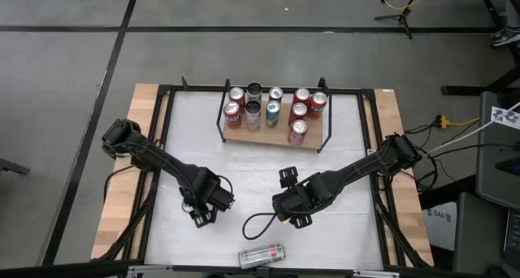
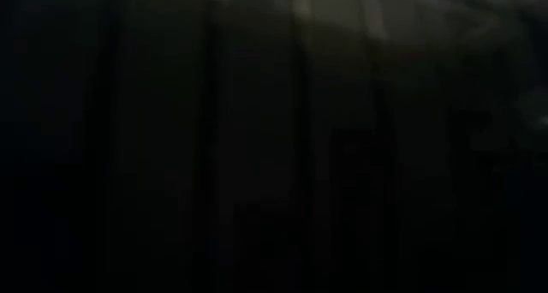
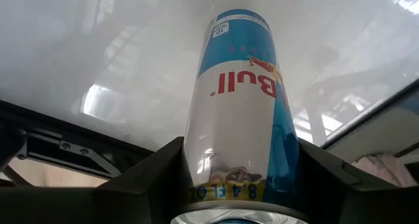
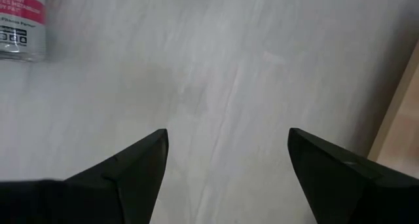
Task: Place canned beverage on shelf
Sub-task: Put the blue soda can on the shelf aligned with the blue soda cans
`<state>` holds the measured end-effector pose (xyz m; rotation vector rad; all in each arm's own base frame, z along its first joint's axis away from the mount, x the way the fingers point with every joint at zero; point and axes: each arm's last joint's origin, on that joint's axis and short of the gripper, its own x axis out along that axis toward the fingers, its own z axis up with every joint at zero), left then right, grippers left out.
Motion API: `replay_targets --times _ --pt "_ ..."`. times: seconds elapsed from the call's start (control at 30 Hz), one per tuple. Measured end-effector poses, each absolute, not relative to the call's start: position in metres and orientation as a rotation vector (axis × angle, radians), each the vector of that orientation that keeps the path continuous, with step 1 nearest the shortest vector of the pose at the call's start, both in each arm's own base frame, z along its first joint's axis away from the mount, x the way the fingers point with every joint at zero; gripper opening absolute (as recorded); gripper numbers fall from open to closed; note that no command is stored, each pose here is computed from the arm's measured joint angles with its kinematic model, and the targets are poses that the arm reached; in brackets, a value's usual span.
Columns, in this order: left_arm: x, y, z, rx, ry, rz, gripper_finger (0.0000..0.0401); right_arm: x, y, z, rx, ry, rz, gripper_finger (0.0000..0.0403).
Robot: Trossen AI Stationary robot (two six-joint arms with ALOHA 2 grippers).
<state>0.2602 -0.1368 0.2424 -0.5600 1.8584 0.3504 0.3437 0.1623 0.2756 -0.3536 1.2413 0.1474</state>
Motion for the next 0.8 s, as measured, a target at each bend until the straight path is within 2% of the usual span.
replay_targets --times 0.5,0.8 --pt "0.238 -0.172 0.242 -0.404 1.9 0.202 0.0223 0.344 0.162 0.276 -0.354 1.241 0.148 0.0308" --pt "0.238 -0.173 0.242 -0.343 1.851 0.237 0.0225 0.344 0.162 0.276 -0.354 1.241 0.148 0.0308"
